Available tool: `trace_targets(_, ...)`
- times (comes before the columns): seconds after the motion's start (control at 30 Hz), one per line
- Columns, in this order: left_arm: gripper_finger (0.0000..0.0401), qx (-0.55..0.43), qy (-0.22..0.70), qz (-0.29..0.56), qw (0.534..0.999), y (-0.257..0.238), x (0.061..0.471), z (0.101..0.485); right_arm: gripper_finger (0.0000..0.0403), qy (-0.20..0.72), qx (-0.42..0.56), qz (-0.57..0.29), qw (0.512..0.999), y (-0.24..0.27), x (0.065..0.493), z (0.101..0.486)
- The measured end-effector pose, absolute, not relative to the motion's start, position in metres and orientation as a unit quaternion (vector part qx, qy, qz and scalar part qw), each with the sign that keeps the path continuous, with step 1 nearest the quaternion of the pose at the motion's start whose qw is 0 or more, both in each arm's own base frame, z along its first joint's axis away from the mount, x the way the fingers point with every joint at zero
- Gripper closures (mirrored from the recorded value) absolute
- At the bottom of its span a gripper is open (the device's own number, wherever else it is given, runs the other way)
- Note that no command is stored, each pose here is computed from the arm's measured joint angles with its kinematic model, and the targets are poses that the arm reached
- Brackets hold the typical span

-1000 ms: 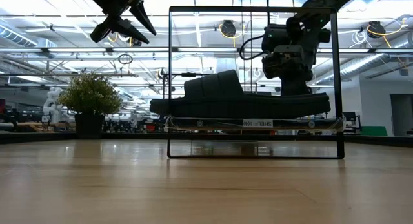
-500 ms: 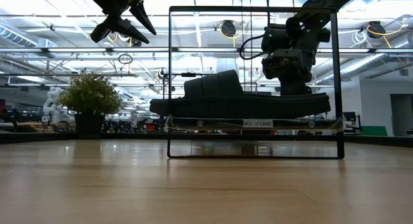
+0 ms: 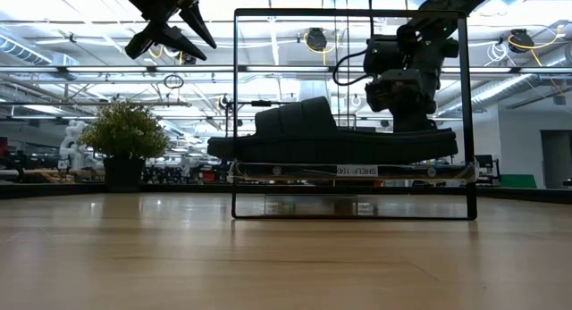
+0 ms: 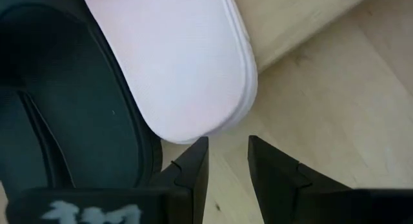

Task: Pick and place slides into the shelf
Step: Put the pink slipper on the shelf

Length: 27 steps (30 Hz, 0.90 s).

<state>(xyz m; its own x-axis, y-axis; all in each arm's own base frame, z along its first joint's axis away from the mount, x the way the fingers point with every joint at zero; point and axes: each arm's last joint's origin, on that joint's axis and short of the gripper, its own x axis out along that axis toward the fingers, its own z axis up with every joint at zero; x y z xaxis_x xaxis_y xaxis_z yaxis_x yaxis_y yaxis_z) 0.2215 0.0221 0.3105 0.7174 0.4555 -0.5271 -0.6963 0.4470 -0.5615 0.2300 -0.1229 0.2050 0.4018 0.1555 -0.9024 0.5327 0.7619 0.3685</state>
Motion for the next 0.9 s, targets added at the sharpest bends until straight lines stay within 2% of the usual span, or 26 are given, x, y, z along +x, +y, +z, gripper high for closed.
trace_targets(0.47,0.0286,-0.396,0.149,0.348,0.836,0.023,0.221,0.31,0.0303,0.54,0.331,-0.119,0.764,-0.128,0.239,0.19)
trace_targets(0.9,0.0286,-0.398,0.144,0.351,0.835,0.023,0.221,0.311,0.0303,0.517,0.324,-0.133,0.781,-0.138,0.238,0.193)
